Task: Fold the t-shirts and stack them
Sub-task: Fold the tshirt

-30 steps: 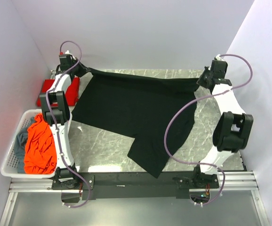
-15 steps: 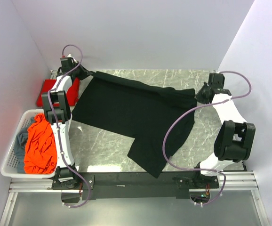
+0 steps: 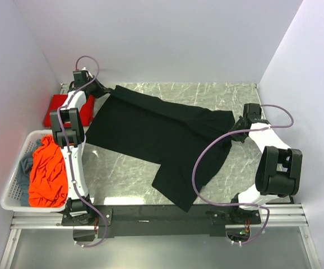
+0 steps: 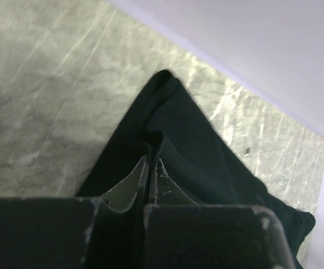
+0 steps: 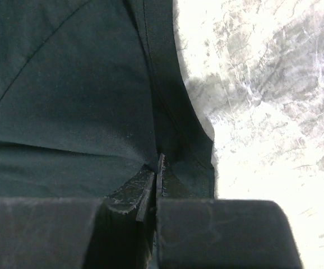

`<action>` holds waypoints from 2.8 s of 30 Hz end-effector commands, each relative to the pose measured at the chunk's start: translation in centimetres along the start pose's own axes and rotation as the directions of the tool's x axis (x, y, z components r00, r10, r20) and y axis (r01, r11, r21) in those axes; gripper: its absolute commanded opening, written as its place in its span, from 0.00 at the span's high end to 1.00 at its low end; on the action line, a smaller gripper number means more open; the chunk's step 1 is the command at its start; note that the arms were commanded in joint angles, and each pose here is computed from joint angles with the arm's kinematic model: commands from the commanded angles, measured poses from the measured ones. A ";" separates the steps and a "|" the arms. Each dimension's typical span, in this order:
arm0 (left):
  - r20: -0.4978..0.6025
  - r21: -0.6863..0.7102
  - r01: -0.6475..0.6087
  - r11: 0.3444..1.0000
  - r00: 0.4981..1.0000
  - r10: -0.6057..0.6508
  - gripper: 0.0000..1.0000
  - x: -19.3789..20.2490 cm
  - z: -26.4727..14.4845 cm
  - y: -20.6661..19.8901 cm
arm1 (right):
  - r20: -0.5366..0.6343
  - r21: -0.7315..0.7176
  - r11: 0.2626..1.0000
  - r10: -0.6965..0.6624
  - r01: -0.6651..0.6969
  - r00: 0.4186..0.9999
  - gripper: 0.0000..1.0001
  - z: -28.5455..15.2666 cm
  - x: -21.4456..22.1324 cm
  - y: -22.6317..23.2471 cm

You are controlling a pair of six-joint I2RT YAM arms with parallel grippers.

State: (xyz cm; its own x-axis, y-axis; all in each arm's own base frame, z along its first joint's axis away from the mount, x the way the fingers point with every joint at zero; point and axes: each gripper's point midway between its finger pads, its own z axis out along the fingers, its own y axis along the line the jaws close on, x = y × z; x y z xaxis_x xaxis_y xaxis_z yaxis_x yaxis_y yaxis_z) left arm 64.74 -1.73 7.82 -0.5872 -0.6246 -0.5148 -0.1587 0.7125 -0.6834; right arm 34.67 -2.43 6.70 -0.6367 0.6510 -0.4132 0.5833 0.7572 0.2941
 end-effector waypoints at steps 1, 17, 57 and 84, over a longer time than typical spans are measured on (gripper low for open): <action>0.042 -0.056 -0.022 0.998 0.999 0.024 0.99 -1.1 -0.4 2.0 | 0.044 0.034 0.999 0.023 -0.024 0.999 1.00 0.1 -0.9 -0.8; 0.088 -0.104 -0.047 0.994 0.995 0.056 0.99 -2.5 -1.8 1.7 | 0.049 -0.001 0.999 0.044 -0.044 0.998 1.00 -1.2 -1.1 0.0; 0.094 -0.279 -0.145 0.949 0.980 0.177 0.27 0.5 -10.9 -4.9 | -0.003 -0.229 0.961 -0.162 0.157 0.987 0.47 -5.9 8.4 5.4; -0.401 -0.507 -0.049 0.861 0.897 -0.185 0.45 29.3 -20.5 5.5 | -0.251 -0.054 0.996 0.053 -0.069 0.967 0.49 2.0 11.6 -0.1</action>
State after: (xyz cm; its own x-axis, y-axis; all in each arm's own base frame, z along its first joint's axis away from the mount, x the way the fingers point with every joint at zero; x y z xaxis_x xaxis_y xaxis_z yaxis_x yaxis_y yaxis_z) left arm 36.12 -8.09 2.46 -0.7810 -0.5443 -0.3061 -0.4441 0.8287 -0.3406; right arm 29.23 7.79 1.91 -0.7589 0.6192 -0.2018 0.4949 0.7498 0.4392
